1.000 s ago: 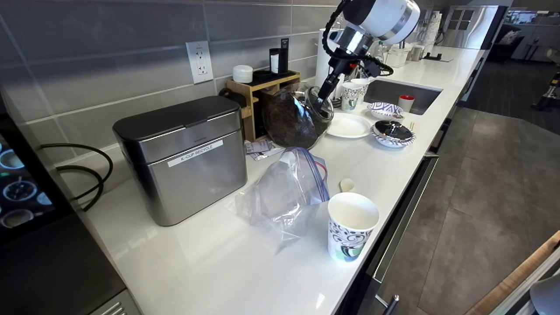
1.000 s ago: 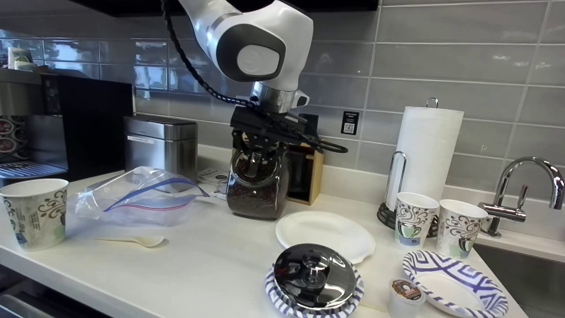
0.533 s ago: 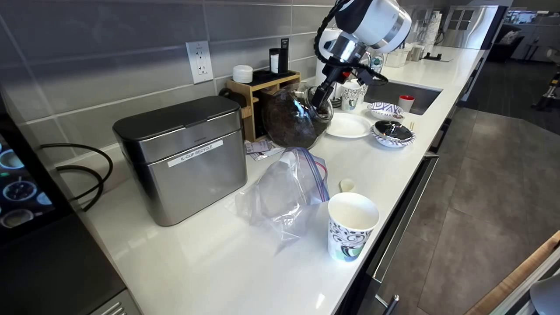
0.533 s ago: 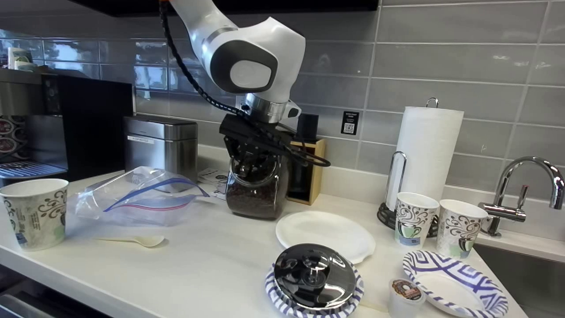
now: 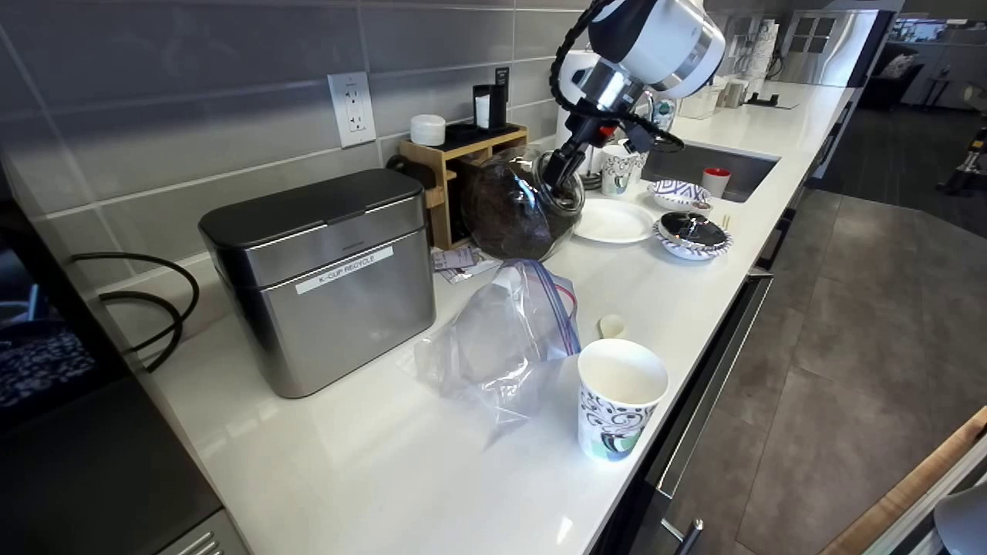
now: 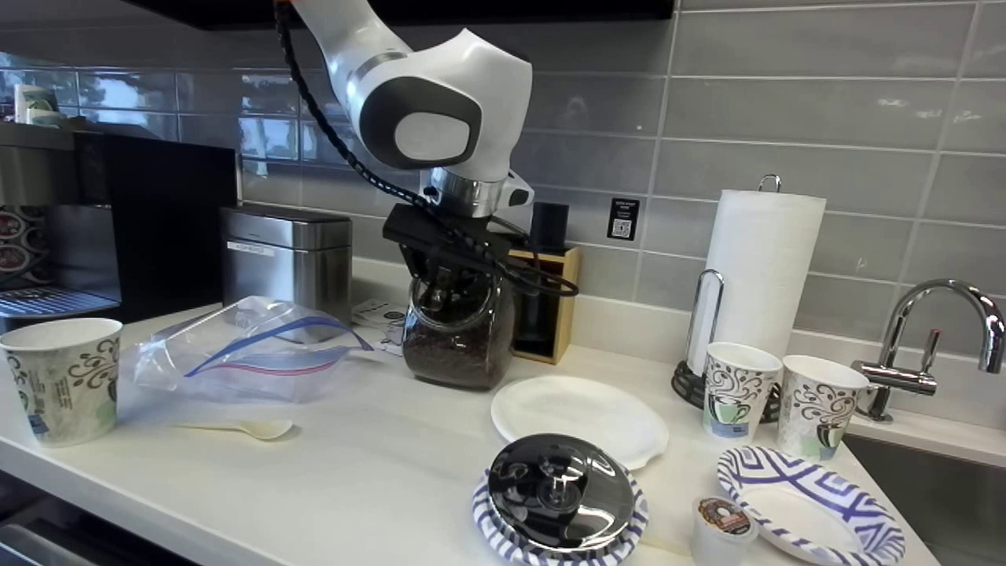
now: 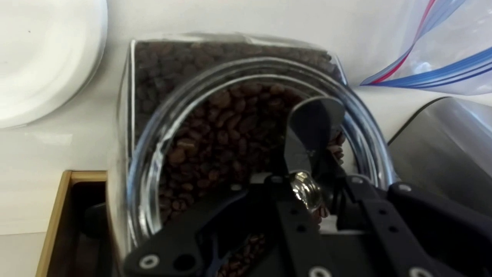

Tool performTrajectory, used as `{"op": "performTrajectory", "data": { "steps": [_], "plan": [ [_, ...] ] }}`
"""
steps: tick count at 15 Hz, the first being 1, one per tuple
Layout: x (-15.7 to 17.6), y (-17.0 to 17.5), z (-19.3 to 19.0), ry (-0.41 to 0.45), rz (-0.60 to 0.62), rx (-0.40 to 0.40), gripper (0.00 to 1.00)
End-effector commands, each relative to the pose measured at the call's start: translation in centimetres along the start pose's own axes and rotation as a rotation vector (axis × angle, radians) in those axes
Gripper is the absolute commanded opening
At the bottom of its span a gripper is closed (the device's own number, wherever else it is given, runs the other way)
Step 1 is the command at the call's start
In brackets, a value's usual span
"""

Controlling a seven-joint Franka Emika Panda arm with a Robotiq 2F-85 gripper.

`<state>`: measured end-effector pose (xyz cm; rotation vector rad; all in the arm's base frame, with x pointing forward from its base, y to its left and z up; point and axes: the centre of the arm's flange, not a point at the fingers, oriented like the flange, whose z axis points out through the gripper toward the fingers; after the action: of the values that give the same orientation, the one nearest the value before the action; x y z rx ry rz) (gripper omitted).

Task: Put the spoon in the glass container

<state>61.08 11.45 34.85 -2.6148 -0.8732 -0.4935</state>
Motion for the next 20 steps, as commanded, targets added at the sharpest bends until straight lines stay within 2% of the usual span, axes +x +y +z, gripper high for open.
{"op": "performTrajectory", "data": {
  "steps": [1,6,11,17,19,20],
  "plan": [
    [0.0,0.2,1.1,0.066,0.045,-0.062,0.06],
    [-0.6,0.1,1.3,0.109,0.042,-0.15,0.06],
    [-1.4,0.4,1.9,0.143,0.074,-0.194,0.06],
    [-1.7,0.1,1.8,0.179,0.089,-0.211,0.06],
    [-1.9,0.1,1.6,0.173,0.092,-0.211,0.51],
    [-2.0,0.2,1.3,0.176,0.096,-0.212,0.54]
  ]
}}
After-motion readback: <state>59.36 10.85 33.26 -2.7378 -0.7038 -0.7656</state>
